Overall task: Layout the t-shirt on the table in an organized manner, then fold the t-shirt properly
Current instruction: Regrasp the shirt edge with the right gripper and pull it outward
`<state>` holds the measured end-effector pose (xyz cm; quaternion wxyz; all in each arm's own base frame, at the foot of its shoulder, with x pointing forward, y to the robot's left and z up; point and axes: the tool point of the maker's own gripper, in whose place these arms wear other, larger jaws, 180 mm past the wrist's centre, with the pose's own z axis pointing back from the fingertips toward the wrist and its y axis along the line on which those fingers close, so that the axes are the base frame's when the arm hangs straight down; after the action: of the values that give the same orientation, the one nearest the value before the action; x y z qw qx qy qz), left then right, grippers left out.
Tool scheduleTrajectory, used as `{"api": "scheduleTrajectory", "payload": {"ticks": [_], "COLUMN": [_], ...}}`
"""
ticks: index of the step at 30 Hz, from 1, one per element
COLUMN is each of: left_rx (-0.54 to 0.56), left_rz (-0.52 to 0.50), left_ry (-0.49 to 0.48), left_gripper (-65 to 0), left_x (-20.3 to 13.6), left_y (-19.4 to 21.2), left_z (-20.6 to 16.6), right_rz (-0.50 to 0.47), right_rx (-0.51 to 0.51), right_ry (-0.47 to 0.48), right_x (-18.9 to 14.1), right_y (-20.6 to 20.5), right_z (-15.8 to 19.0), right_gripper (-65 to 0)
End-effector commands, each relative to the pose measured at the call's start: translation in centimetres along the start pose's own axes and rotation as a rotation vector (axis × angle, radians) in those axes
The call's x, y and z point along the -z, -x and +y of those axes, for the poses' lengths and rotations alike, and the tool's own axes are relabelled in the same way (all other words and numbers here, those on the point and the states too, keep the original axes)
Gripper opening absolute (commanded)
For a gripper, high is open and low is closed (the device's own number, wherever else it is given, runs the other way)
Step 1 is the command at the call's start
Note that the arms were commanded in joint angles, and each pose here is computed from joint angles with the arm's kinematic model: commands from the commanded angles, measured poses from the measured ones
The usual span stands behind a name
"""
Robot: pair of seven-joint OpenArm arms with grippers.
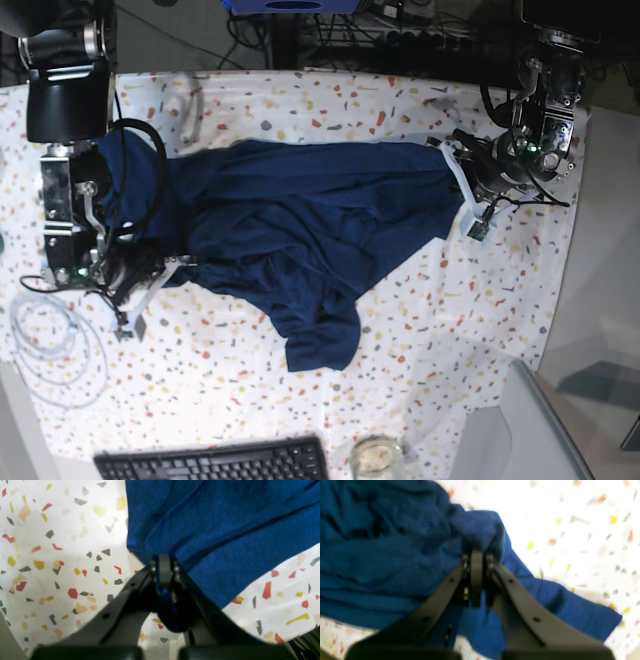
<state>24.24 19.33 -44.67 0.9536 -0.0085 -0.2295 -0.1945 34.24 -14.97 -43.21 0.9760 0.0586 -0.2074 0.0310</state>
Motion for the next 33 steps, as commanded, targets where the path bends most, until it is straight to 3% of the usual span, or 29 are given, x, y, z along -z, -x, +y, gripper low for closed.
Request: {"api": "scheduleTrajectory", "payload": {"ticks": [1, 6, 8, 9, 15, 21, 26, 33], "left_rx": [0.004, 0.007, 0.006, 0.005, 0.005, 0.008, 0.009, 0.006], "left_rz": [-0.031, -0.028, -0.03, -0.032, -0.036, -0.033, -0.025, -0.029], "left_ry": [-0.015, -0.019, -0.019, -0.018, -0.02, -0.023, -0.022, -0.018], "left_gripper": [-65.0, -65.0, -65.0, -65.0, -65.0, -65.0, -65.0, -65.0], "left_x": [-0.4, -0.5, -0.5, -0.5, -0.5, -0.5, -0.5, -0.5], "left_y": [-0.9, -0.8, -0.8, -0.9, -1.1, -1.0, -0.7, -0.7], "left_z": [0.6, 0.8, 0.8, 0.8, 0.9, 0.9, 0.9, 0.7], "right_rz": [-0.061, -0.256, -0.267, -0.257, -0.204, -0.223, -0.257, -0.214], "right_rx": [0.026, 0.276, 0.363, 0.36, 0.247, 0.298, 0.363, 0.43], "right_ry": [0.029, 0.087, 0.087, 0.069, -0.076, -0.091, -0.023, -0.027], "right_x": [-1.8, -8.4, -9.0, -8.9, -6.9, -6.0, -6.9, -5.3], "right_y": [-1.6, 1.6, 4.6, 6.1, 11.8, 13.6, 14.8, 16.4], "right_z": [-1.5, -4.9, -5.8, -5.8, -4.3, -3.9, -6.4, -7.3], "right_gripper": [-54.6, -19.4, -10.7, -9.0, -8.4, -8.6, -8.1, -7.8]}}
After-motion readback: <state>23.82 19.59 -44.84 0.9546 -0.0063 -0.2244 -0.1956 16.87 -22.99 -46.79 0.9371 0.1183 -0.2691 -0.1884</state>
